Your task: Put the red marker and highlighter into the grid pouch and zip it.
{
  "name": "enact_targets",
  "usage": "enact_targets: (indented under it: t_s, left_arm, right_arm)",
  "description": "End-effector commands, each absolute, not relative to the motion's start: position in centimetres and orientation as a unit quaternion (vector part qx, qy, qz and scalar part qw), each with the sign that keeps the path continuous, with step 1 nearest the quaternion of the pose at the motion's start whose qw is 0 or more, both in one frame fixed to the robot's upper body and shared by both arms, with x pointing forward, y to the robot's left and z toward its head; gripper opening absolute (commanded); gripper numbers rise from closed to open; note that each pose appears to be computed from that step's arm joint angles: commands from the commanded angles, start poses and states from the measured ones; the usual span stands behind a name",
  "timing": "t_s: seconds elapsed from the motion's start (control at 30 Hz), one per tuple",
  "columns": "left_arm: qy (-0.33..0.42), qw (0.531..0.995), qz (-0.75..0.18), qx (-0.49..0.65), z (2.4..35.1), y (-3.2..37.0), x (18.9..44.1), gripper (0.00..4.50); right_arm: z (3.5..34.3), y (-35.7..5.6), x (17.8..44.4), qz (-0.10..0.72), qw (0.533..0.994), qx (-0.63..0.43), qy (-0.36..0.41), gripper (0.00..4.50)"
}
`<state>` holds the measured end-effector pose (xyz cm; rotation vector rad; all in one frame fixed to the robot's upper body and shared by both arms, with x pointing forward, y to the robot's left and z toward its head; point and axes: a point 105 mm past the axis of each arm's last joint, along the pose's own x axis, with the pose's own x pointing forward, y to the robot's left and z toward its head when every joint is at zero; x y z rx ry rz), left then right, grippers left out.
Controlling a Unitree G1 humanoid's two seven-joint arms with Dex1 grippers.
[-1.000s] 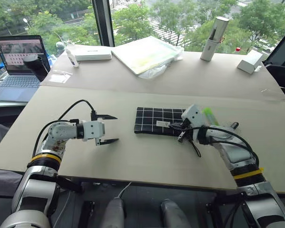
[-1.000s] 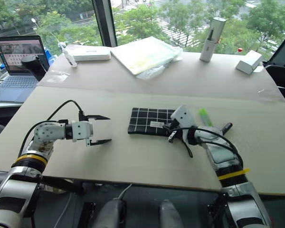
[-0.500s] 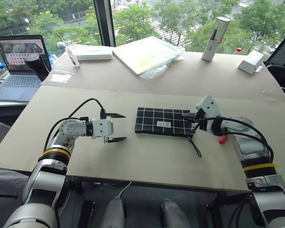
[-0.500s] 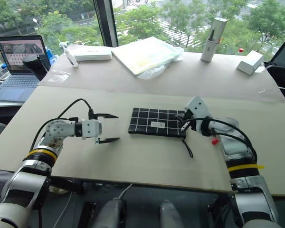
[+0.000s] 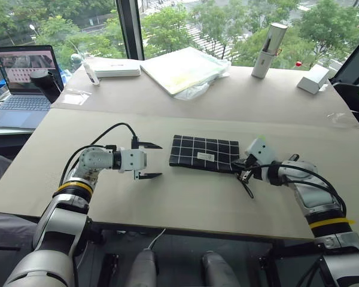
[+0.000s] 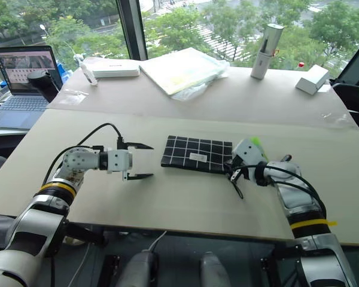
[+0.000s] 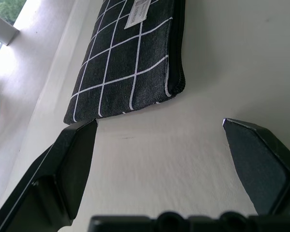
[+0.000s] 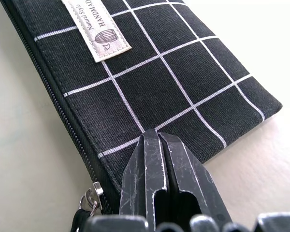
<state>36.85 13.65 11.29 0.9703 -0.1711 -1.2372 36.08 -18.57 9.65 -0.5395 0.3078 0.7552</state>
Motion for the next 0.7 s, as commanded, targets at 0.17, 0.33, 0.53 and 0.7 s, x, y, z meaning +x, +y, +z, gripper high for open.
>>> enact_targets:
  t_s: [0.17, 0.33, 0.53, 0.7]
  left_arm:
    - [-0.109, 0.655, -0.542, 0.515, 12.1, 12.9, 37.6, 4.5]
    - [-0.138, 0.63, -0.531, 0.55, 12.3, 11.7, 37.9, 4.5]
    - [-0.151, 0.622, -0.516, 0.57, 12.0, 11.0, 38.2, 4.5]
    - [-0.166, 0.624, -0.518, 0.561, 11.8, 9.6, 38.2, 4.5]
  right_arm:
    - [8.4, -18.8, 35.9, 0.365, 0.873, -0.277, 0.169, 0.07]
    - [8.8, -18.4, 35.8, 0.369, 0.873, -0.277, 0.162, 0.07]
    - [8.8, -18.3, 35.6, 0.371, 0.872, -0.276, 0.161, 0.07]
    - [9.1, -18.2, 35.7, 0.371, 0.872, -0.278, 0.158, 0.07]
